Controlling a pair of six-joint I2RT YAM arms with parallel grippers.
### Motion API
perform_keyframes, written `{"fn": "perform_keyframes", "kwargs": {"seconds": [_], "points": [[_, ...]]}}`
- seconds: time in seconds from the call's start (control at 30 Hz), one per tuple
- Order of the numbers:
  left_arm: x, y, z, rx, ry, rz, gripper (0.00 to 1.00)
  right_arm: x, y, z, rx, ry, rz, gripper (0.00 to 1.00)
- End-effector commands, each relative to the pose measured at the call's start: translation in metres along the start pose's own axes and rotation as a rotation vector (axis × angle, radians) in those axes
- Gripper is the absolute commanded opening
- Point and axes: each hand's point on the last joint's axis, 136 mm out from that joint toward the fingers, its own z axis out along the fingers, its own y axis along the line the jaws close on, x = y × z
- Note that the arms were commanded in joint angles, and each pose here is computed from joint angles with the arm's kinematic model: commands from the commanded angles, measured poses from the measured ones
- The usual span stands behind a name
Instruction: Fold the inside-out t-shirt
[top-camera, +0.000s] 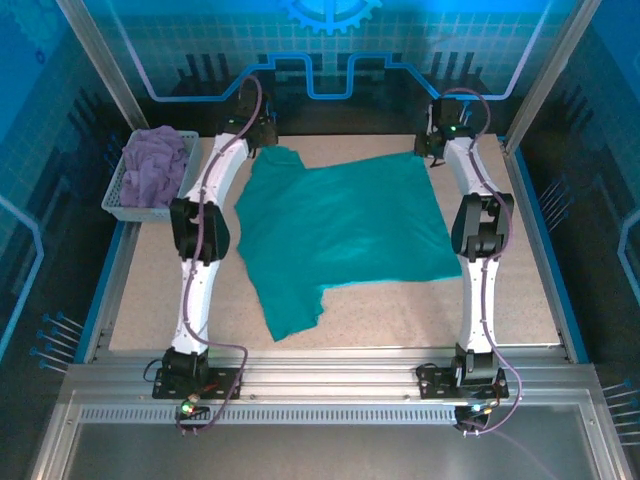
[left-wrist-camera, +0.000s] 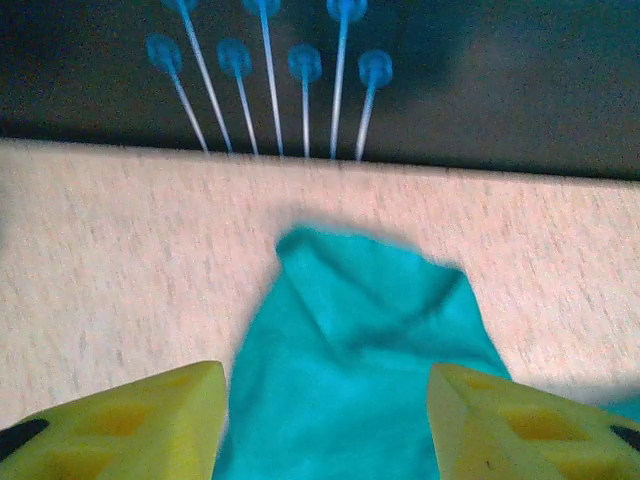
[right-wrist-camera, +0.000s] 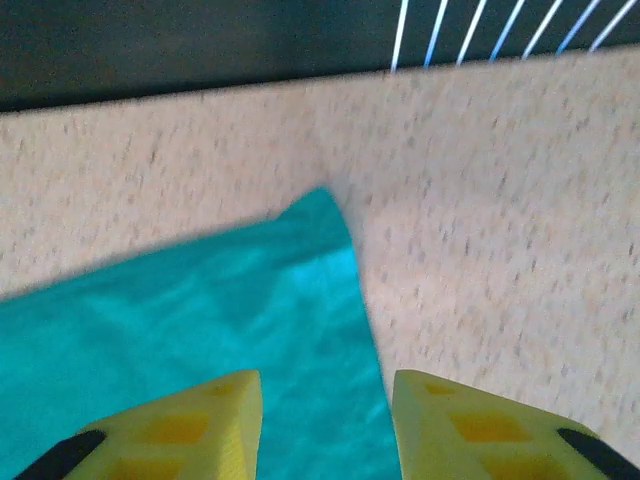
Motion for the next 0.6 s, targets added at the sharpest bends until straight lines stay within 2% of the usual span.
{"fn": "perform_keyframes", "kwargs": {"seconds": [0.0,0.1,0.17,0.23,0.37,0.47,0.57], "points": [[-0.003,-0.023,-0.092,0.226,-0.049,-0.188,0.59,0.011,0.013,-0.078,-0.013,0.006,-0.014,0.41],[0.050,-0.036,-0.127,0.411,-0.043,-0.327,0.65,0.073,0.009,-0.105,-0.040,0.093,0.026,0.44],[0.094,-0.045,-0.143,0.494,0.020,-0.379,0.66,0.117,0.008,-0.120,-0.080,0.150,0.076,0.47],[0.143,-0.055,-0.152,0.527,0.119,-0.358,0.67,0.157,0.004,-0.130,-0.107,0.224,0.109,0.49],[0.236,-0.072,-0.167,0.516,0.281,-0.239,0.67,0.220,-0.033,-0.145,0.009,0.327,0.174,0.50],[0.270,-0.074,-0.162,0.517,0.341,-0.240,0.67,0.250,-0.060,-0.152,0.035,0.370,0.283,0.50],[0.273,-0.078,-0.161,0.538,0.356,-0.244,0.67,0.273,-0.080,-0.157,0.052,0.400,0.373,0.49]]}}
